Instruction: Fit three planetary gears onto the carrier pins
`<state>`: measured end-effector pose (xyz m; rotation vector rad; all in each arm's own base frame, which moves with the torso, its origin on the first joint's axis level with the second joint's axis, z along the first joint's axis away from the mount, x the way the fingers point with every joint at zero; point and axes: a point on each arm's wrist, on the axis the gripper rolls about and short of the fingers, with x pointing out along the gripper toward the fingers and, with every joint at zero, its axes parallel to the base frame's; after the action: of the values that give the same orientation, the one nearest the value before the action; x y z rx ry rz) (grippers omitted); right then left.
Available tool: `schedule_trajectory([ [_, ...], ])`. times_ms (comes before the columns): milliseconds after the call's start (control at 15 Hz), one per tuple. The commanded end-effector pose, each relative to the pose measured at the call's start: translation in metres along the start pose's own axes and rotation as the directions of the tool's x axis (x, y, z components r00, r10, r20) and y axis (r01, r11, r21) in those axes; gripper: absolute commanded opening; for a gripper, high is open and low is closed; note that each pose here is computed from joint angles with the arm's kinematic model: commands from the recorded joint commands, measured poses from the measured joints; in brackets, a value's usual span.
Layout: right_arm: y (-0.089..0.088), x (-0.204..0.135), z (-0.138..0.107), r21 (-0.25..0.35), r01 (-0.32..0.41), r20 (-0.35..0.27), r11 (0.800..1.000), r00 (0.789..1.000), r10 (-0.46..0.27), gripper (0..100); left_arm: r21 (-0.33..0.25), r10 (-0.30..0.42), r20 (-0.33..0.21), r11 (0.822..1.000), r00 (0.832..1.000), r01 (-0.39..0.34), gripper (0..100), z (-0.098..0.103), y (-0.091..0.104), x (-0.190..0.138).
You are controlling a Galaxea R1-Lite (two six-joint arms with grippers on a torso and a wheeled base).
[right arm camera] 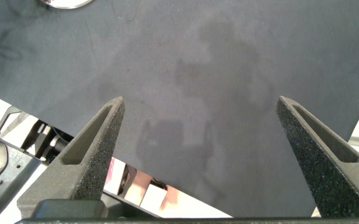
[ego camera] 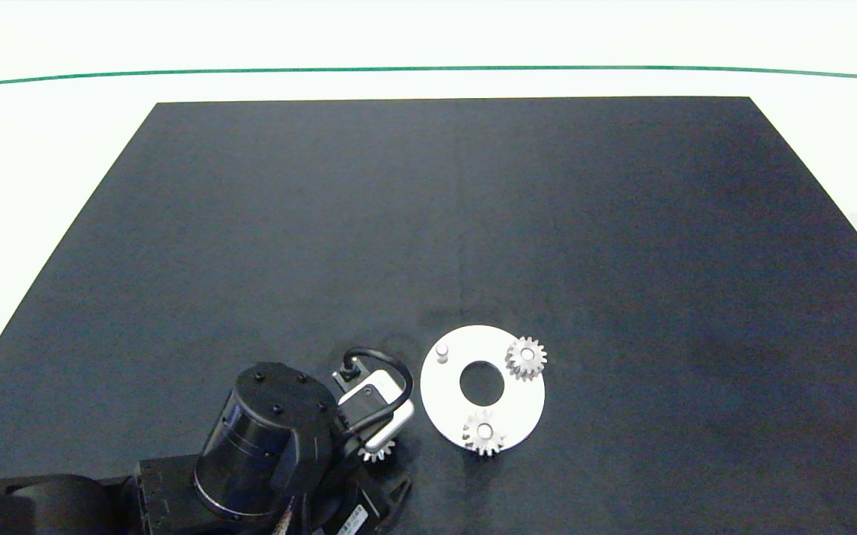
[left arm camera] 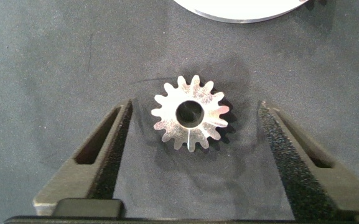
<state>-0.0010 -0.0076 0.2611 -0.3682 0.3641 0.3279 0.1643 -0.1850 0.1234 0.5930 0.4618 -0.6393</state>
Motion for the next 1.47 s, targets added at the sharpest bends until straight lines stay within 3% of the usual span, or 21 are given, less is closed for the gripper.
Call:
schedule_trajectory([
  [67,0.0002,0.0007,-0.0004,-0.004,0.000,-0.008,1.000,1.000,0.000,100,0.005,0.004,0.008,1.000,1.000,-0.004,75,0.0018,0.0006,-0.0003],
  [1467,0.0008,0.0013,-0.0021,-0.004,-0.004,-0.011,1.000,1.000,0.004,100,0.018,0.001,-0.008,1.000,1.000,-0.001,33,0.0001,-0.0010,0.0049],
])
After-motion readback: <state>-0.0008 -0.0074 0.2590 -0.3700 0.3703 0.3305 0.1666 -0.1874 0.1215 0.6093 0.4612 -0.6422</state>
